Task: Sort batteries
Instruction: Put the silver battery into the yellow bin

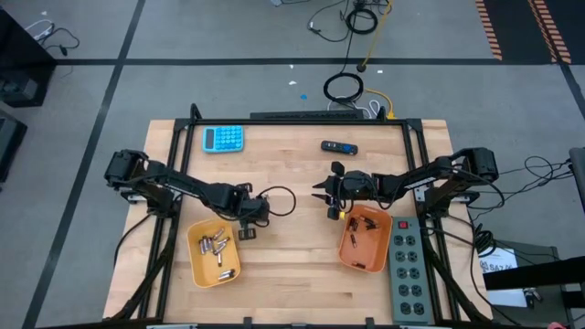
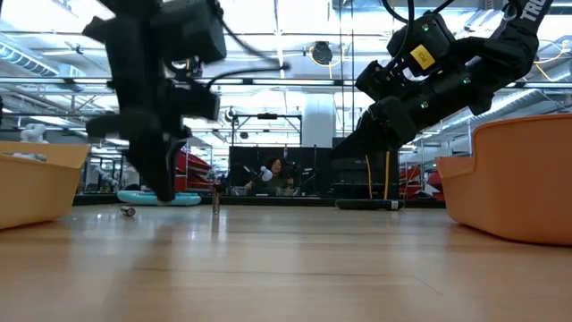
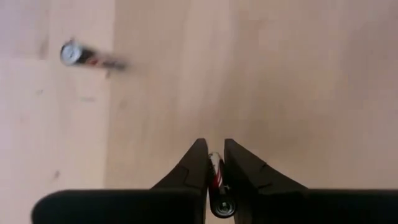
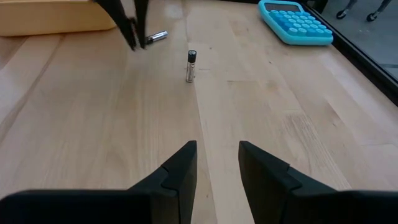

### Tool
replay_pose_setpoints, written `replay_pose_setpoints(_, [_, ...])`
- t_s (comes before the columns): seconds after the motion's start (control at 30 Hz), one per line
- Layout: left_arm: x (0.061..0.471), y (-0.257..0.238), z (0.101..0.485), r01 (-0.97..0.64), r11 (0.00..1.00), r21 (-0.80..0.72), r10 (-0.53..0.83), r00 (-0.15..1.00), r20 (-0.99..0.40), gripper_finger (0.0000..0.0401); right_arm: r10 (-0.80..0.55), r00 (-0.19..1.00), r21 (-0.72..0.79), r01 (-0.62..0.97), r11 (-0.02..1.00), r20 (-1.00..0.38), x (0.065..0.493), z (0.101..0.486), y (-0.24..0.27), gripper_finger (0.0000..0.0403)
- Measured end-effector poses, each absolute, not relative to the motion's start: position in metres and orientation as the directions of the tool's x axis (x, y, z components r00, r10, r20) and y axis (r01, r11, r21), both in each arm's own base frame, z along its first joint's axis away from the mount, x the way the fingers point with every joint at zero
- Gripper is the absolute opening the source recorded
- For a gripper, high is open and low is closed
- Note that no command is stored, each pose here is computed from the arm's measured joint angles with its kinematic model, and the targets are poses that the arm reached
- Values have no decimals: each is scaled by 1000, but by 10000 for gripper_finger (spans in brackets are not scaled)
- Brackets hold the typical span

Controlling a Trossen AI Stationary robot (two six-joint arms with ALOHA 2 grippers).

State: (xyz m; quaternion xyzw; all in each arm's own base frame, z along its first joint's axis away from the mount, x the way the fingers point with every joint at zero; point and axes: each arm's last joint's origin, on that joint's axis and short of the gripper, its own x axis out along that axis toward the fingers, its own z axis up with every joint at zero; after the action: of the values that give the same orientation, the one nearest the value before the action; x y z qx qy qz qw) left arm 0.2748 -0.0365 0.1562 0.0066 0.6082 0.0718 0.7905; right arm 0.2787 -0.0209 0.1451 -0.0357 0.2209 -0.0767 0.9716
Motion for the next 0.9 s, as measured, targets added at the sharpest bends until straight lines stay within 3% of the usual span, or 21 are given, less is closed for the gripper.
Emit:
replay_pose_setpoints(0.17, [271, -46, 184, -85, 976, -203, -164, 332, -929, 37, -165, 890, -103, 133, 986, -425, 279, 145, -21, 109])
replay_pose_setpoints(0.27, [265, -54, 201, -149, 871, -468, -405, 323, -855, 37, -165, 888, -104, 133, 986, -429, 279, 145, -21, 109])
replay_pose_setpoints(0.33, [256, -63, 205, -217, 802, -556, -493, 286, -822, 37, -164, 888, -103, 132, 986, -430, 278, 145, -21, 109])
replay_pose_setpoints(0.53, [218, -95, 195, -417, 788, -453, -507, -22, -862, 37, -164, 886, -100, 134, 986, -434, 278, 144, -21, 109])
replay_pose_setpoints(0.63, [207, -103, 193, -474, 797, -374, -467, -92, -879, 44, -164, 890, -97, 136, 986, -425, 279, 145, -21, 109])
replay_pose_setpoints(0.9, [202, -103, 191, -527, 802, -281, -396, -117, -911, 140, -164, 891, -84, 142, 986, -424, 279, 145, -21, 109])
